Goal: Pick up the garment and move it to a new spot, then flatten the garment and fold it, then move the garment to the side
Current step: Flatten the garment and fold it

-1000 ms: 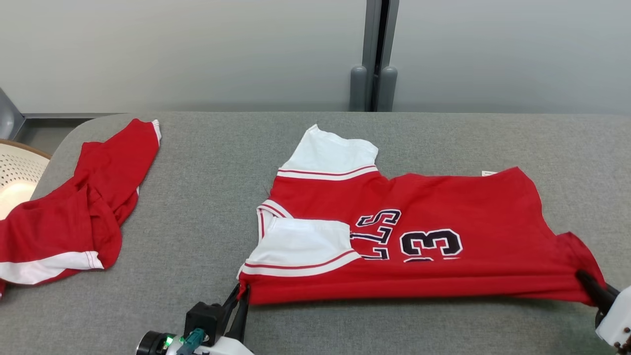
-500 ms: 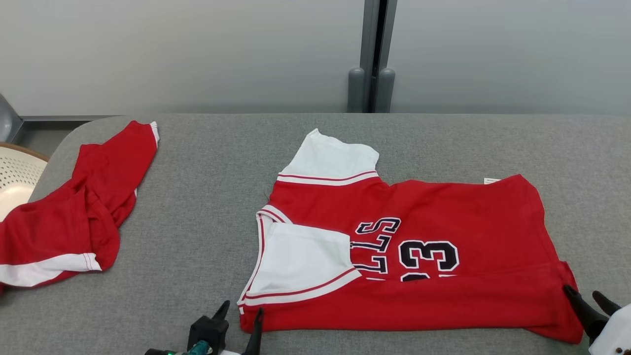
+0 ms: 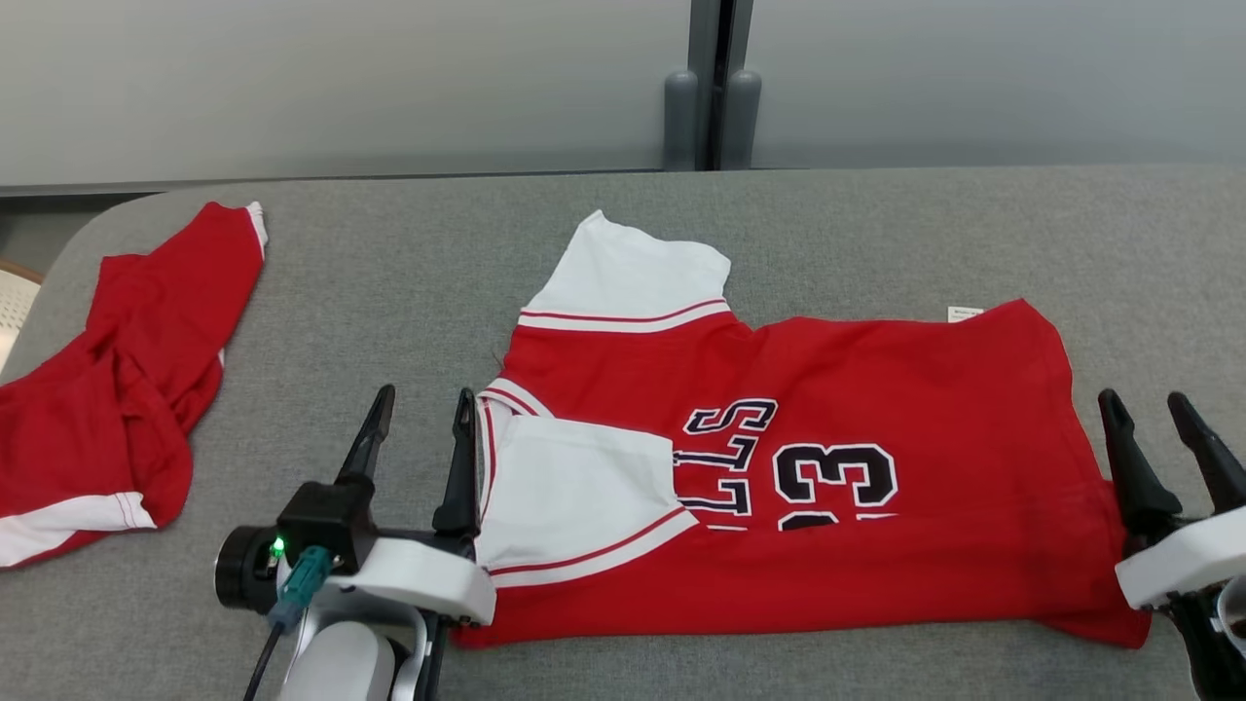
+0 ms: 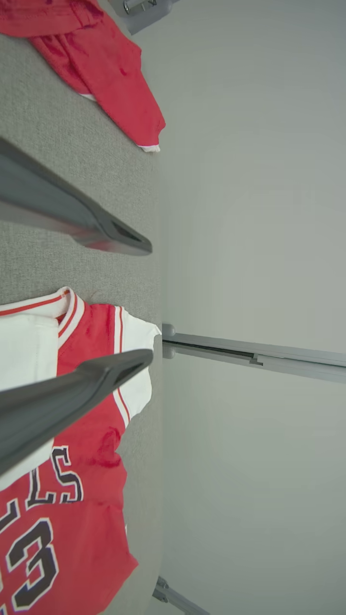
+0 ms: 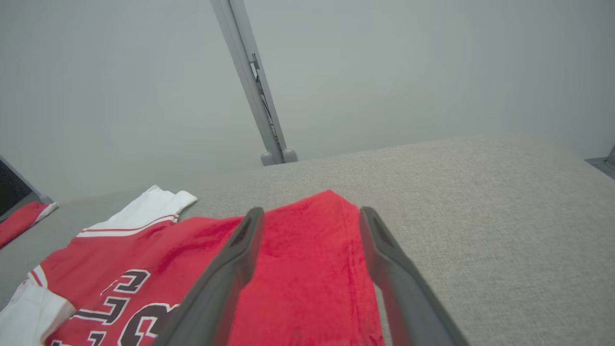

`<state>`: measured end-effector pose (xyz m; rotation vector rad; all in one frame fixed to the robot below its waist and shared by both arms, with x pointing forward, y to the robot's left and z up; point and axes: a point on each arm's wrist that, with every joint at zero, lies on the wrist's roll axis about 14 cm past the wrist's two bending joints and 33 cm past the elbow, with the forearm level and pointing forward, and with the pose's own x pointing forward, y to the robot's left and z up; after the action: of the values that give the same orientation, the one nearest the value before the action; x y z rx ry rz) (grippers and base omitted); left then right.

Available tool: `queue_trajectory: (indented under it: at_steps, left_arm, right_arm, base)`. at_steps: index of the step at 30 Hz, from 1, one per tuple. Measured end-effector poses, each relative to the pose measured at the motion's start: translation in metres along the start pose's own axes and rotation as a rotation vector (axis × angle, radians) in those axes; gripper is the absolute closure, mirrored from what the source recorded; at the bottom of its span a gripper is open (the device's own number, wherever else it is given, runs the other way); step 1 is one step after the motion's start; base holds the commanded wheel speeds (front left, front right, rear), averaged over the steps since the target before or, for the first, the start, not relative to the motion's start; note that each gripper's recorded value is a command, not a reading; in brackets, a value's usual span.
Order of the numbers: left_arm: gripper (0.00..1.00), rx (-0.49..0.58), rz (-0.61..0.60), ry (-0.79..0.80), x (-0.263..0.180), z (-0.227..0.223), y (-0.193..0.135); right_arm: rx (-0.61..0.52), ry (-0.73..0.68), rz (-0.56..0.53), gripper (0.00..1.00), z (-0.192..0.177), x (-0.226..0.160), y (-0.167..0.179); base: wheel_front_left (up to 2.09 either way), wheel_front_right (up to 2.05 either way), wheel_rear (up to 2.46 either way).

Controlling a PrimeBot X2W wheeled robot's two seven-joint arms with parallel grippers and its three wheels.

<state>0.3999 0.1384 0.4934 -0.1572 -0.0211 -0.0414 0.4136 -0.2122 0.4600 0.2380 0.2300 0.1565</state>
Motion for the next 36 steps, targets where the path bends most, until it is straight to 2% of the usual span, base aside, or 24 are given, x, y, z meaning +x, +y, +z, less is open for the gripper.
queue_trajectory:
  at_steps: [3, 6, 15, 16, 19, 22, 27, 31, 36]
  left_arm:
    - [0.0, 0.025, -0.034, 0.022, 0.016, -0.008, -0.008]
    - [0.0, 0.078, -0.101, 0.123, 0.031, -0.039, -0.021]
    - [0.0, 0.181, -0.225, 0.217, 0.13, -0.052, -0.036]
    - [0.0, 0.211, -0.267, 0.277, 0.151, -0.061, -0.039]
    - [0.0, 0.229, -0.305, 0.395, 0.174, -0.084, -0.04]
    - [0.0, 0.254, -0.332, 0.486, 0.189, -0.103, -0.043]
    - [0.0, 0.302, -0.359, 0.535, 0.215, -0.112, -0.048]
    - [0.0, 0.339, -0.377, 0.599, 0.223, -0.127, -0.052]
    - [0.0, 0.337, -0.395, 0.641, 0.228, -0.141, -0.058]
  right_arm:
    - [-0.032, -0.043, 0.012, 0.0, 0.009, 0.013, 0.003]
    - [-0.048, -0.051, 0.008, 0.0, 0.012, 0.025, 0.0]
    - [-0.104, -0.044, 0.008, 0.0, 0.014, 0.068, -0.012]
    - [-0.114, -0.043, 0.009, 0.0, 0.013, 0.078, -0.015]
    - [-0.121, -0.032, 0.01, 0.0, 0.007, 0.09, -0.018]
    - [-0.106, -0.017, -0.014, 0.0, -0.001, 0.092, -0.028]
    - [-0.105, -0.01, -0.039, 0.0, -0.004, 0.091, -0.037]
    - [-0.106, 0.004, -0.064, 0.0, -0.009, 0.088, -0.048]
    - [-0.106, 0.004, -0.08, 0.0, -0.011, 0.088, -0.056]
  base:
    - [0.0, 0.0, 0.0]
    - [0.0, 0.0, 0.0]
    - [0.0, 0.0, 0.0]
    - [0.0, 0.0, 0.0]
    - [0.0, 0.0, 0.0]
    - [0.0, 0.0, 0.0]
    - [0.0, 0.0, 0.0]
    - [0.0, 0.0, 0.0]
    - [0.0, 0.0, 0.0]
